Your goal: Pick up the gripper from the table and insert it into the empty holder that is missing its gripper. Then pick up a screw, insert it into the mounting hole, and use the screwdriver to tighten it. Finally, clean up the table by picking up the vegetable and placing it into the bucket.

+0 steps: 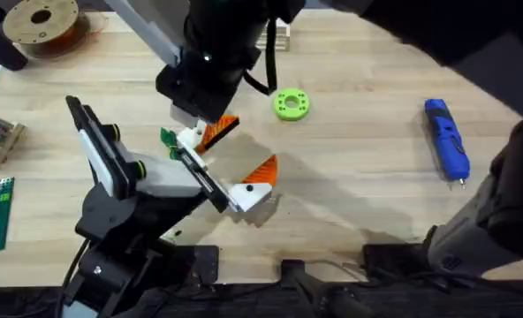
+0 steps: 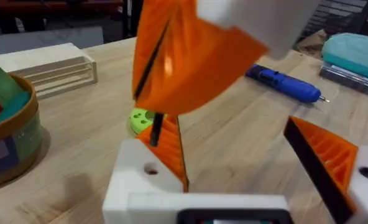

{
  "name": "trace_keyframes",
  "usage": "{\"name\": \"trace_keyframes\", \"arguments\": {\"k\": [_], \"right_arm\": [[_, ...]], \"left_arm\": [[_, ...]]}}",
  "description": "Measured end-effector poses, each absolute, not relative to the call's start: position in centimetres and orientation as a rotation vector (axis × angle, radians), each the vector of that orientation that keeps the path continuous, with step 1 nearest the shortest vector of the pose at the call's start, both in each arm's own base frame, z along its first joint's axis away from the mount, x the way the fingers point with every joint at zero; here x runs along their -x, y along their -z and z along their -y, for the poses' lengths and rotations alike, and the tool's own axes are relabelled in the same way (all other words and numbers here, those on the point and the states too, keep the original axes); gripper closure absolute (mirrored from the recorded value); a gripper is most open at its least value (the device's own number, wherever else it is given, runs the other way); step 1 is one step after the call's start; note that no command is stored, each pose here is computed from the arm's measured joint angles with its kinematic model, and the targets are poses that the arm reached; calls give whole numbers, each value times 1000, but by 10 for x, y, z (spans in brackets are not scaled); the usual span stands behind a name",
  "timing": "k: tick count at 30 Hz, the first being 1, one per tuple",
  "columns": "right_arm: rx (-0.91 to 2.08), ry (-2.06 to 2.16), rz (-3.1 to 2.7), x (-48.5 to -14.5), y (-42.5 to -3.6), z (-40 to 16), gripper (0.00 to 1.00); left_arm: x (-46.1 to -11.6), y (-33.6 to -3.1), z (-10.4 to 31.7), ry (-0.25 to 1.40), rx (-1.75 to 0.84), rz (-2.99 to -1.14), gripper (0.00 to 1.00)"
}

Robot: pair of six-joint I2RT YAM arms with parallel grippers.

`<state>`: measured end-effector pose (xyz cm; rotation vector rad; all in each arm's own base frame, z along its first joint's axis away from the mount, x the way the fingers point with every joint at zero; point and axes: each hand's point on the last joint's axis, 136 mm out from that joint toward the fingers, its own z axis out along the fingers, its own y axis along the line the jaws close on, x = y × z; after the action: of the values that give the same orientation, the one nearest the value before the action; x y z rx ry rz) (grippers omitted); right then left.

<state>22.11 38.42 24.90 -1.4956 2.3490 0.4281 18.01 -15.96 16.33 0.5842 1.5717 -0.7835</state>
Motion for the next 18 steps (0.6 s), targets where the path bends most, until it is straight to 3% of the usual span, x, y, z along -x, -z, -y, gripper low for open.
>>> {"name": "trace_keyframes", "arguments": {"k": [18], "right_arm": [[1525,-396,-2407,-223,-226,-387,994]], "left_arm": [[-180,-163,160,784,-585,-1572,14]]}}
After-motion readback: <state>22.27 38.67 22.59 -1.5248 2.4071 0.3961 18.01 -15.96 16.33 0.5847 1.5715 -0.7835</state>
